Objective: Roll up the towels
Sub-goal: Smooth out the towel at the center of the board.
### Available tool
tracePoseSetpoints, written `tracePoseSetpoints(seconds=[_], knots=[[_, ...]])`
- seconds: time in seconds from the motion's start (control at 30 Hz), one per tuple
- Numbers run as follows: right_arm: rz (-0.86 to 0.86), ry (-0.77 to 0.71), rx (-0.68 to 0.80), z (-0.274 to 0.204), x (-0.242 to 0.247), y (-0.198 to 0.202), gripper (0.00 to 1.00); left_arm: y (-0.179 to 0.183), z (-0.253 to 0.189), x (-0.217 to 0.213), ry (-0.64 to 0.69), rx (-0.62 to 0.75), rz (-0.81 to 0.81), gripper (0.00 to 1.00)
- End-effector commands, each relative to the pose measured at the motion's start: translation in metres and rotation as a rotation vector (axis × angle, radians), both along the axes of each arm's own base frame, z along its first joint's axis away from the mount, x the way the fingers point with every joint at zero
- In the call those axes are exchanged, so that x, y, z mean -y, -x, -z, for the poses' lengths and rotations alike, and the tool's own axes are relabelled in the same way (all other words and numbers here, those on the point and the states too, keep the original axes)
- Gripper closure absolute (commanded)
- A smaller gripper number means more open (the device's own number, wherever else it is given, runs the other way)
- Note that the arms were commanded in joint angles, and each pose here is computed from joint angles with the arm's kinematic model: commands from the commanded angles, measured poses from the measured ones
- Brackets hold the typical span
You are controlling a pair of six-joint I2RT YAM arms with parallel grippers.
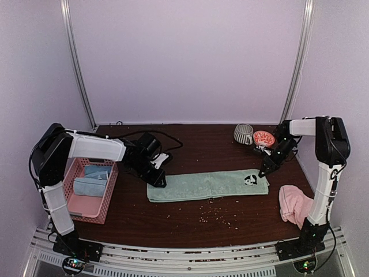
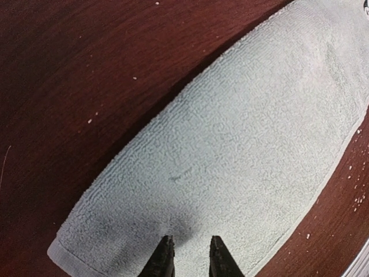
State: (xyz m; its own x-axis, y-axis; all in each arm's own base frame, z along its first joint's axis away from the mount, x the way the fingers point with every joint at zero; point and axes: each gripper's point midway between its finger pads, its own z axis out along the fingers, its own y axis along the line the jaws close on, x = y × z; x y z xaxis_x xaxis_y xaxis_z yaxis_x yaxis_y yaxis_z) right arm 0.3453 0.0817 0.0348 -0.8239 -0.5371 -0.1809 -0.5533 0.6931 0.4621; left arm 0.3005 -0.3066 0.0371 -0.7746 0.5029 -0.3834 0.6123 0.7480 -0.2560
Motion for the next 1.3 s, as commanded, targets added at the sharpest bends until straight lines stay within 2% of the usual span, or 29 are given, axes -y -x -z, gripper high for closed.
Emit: tracePoseSetpoints(seconds=[0.0, 0.07, 0.13, 0.23, 0.43, 0.7, 1.0, 1.2, 1.27], knots=[[0.015, -0.072, -0.03, -0.008, -0.009, 0.001, 0.86, -0.002, 0.013, -0.002, -0.03, 0.01, 0.002, 0.8], [0.032, -0.079, -0.031, -0.007, -0.009, -0.002, 0.93, -0.002, 0.015, -0.004, -0.043, 0.012, 0.002, 0.8], [0.053, -0.095, -0.03, -0.008, -0.007, -0.008, 0.95, -0.002, 0.019, -0.007, -0.063, 0.01, 0.0, 0.8], [0.089, -0.125, -0.036, -0.013, -0.002, -0.016, 0.96, 0.0, 0.026, -0.013, -0.094, 0.008, -0.002, 0.8], [0.123, -0.135, -0.007, -0.018, 0.004, -0.026, 0.88, 0.003, 0.035, -0.019, -0.12, -0.005, -0.008, 0.8], [0.149, -0.188, -0.025, -0.011, -0.003, -0.035, 0.98, 0.003, 0.036, -0.02, -0.124, -0.002, -0.005, 0.8], [0.317, -0.045, 0.108, -0.005, 0.025, -0.081, 1.0, 0.01, 0.046, -0.03, -0.165, -0.015, -0.007, 0.8], [0.372, -0.012, 0.12, -0.006, 0.032, -0.087, 1.0, 0.007, 0.043, -0.033, -0.175, 0.0, -0.031, 0.81], [0.376, -0.011, 0.122, -0.008, 0.032, -0.086, 0.93, 0.006, 0.042, -0.032, -0.169, 0.005, -0.035, 0.81]])
